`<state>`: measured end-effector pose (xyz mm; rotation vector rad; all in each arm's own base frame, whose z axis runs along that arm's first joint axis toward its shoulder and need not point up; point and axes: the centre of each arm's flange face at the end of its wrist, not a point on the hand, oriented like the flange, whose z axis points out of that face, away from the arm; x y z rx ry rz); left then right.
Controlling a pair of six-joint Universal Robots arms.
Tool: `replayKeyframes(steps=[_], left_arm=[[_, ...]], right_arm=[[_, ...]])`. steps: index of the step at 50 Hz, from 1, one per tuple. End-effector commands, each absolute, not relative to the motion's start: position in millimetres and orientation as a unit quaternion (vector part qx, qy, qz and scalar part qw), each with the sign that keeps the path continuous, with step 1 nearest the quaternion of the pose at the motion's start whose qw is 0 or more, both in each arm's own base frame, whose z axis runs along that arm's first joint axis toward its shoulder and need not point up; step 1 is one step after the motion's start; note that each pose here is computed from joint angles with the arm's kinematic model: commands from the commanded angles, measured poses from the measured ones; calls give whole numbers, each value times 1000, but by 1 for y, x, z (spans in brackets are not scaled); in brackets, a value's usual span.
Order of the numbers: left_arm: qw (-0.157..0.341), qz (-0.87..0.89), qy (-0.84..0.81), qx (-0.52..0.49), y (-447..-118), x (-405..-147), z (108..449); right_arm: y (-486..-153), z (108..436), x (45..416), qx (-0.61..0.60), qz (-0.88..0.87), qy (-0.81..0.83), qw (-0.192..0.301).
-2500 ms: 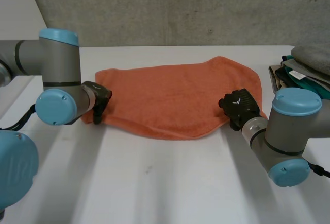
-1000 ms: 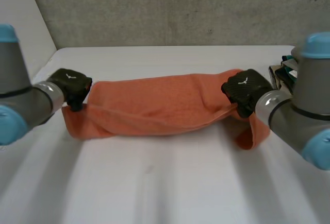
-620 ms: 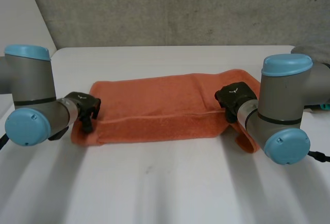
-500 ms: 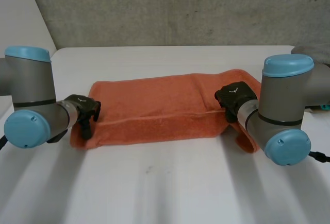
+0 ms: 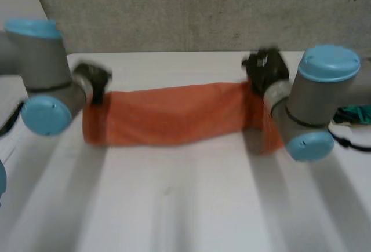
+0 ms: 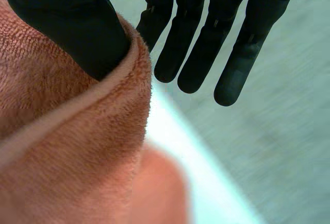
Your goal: Fold the laundry.
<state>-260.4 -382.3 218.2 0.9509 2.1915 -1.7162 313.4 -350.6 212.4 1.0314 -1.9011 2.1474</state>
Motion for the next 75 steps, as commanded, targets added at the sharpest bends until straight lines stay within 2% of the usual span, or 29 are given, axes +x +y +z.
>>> replayKeyframes(steps=[1, 4, 5, 7, 11, 18, 22, 28, 31, 39, 45, 49, 53, 58, 63, 68, 71, 72, 74, 75], left_arm=[[58, -851, 508, 125, -409, -247, 388], [20, -906, 417, 61, -396, -240, 434], [15, -913, 405, 54, -394, -240, 438], [15, -913, 404, 52, -393, -240, 437], [16, -891, 448, 73, -394, -242, 409], [28, -832, 544, 101, -406, -232, 332], [37, -785, 607, 116, -410, -223, 276], [40, -726, 671, 142, -408, -217, 217], [46, -713, 682, 155, -409, -215, 207], [57, -716, 676, 164, -407, -213, 219], [63, -715, 677, 162, -407, -209, 222], [73, -716, 675, 164, -407, -207, 224], [80, -719, 671, 165, -408, -203, 229], [78, -721, 669, 165, -407, -203, 235], [74, -718, 673, 162, -403, -202, 239], [69, -710, 681, 165, -392, -202, 248], [71, -700, 690, 170, -381, -198, 259], [72, -699, 690, 174, -373, -196, 269], [74, -700, 687, 177, -365, -193, 282], [79, -706, 681, 179, -355, -189, 299]], right_arm=[[-380, 317, 318, 177, 894, -408, 59], [-370, 359, 312, 127, 938, -320, 43], [-368, 362, 311, 124, 941, -311, 41], [-363, 367, 310, 130, 941, -309, 36], [-361, 352, 314, 180, 915, -359, 25], [-360, 300, 317, 266, 835, -482, -2], [-355, 253, 316, 317, 769, -555, -12], [-353, 180, 313, 382, 681, -625, -4], [-354, 156, 312, 394, 655, -644, 6], [-361, 139, 303, 312, 645, -697, 26], [-370, 139, 286, 223, 643, -732, 24], [-373, 144, 270, 172, 625, -762, 0], [-373, 151, 252, 105, 587, -802, -45], [-369, 146, 247, 61, 547, -828, -106], [-369, 135, 248, 53, 529, -836, -135], [-373, 151, 239, 58, 544, -829, -121], [-369, 182, 232, 96, 575, -808, -83], [-366, 207, 226, 129, 599, -788, -52], [-361, 232, 220, 169, 620, -766, -12], [-353, 255, 215, 212, 636, -742, 30]])
